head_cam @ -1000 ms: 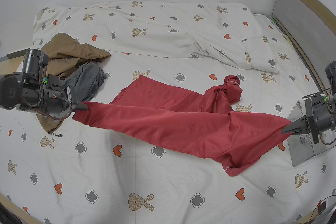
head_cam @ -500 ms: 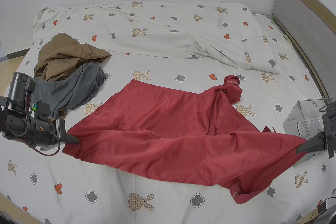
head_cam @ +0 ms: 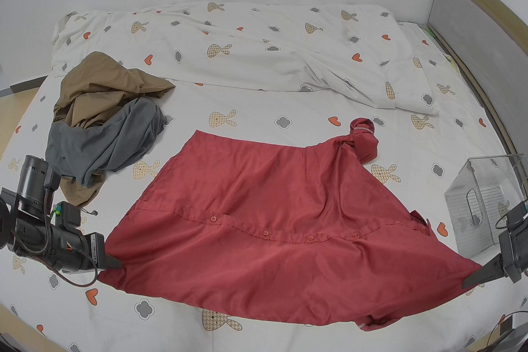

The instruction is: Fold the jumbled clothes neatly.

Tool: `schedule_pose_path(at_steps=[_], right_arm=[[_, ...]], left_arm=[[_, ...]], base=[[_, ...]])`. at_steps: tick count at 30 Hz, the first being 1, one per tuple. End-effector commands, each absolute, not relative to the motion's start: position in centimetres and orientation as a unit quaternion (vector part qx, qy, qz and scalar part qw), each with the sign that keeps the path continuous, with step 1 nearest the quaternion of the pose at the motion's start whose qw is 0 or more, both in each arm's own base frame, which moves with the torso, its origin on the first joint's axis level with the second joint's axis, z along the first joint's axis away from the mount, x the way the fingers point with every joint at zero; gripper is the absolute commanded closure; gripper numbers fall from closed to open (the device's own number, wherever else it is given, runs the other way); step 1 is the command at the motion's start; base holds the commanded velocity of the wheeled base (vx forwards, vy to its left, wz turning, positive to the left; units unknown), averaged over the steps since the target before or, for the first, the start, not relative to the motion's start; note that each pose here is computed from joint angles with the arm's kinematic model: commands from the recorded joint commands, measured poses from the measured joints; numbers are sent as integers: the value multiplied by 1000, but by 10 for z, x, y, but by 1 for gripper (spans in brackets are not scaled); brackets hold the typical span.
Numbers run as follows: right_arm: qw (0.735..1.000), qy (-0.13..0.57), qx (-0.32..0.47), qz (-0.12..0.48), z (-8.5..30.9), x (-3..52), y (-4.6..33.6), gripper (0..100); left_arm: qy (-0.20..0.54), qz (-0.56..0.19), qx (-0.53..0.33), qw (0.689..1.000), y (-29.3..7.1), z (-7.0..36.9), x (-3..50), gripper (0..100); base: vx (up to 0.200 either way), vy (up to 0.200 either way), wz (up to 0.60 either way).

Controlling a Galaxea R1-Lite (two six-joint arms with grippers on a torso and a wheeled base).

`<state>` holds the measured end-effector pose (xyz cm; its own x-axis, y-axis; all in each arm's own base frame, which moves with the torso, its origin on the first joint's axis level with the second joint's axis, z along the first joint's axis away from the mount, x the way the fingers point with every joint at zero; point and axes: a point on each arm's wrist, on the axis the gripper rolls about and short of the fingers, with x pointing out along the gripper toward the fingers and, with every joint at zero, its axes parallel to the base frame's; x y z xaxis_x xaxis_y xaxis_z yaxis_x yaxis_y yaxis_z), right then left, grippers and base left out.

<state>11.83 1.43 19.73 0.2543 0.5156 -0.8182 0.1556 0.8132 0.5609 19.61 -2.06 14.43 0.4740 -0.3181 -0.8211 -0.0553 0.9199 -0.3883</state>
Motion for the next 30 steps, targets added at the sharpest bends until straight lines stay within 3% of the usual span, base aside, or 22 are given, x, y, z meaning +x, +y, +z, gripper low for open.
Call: schedule_pose_path(at_steps=[1,2,9,13,16,17,18,21,22,23,28,30], right_arm=[[731,617,269,114,187,114,15,100],[727,627,258,108,180,111,14,0],[734,636,220,93,170,103,12,0],[779,604,148,77,169,94,9,0],[819,549,102,133,178,77,12,0],[820,546,96,142,179,76,13,0],[819,533,54,205,179,67,18,0],[782,537,-6,316,175,59,31,0],[777,539,-11,325,173,58,33,0],[749,553,-39,363,169,57,40,0],[663,639,-87,380,147,77,66,0],[642,662,-94,376,141,85,74,0]], left_arm=[[527,-74,-183,826,-20,133,191,100],[540,-71,-182,819,-20,126,189,0],[548,-70,-177,814,-19,119,182,0],[526,-77,-178,828,-18,129,177,0],[488,-92,-175,850,-20,142,177,0],[485,-93,-175,852,-20,143,177,0],[466,-104,-172,861,-23,149,179,0],[441,-120,-166,874,-27,158,183,0],[438,-121,-166,875,-27,159,183,0],[431,-131,-162,878,-30,162,185,0],[406,-150,-157,888,-38,178,192,0],[384,-155,-158,896,-38,191,198,0]], base=[[0,0,0],[0,0,0],[0,0,0],[0,0,0],[0,0,0],[0,0,0],[0,0,0],[0,0,0],[0,0,0],[0,0,0],[0,0,0],[0,0,0]])
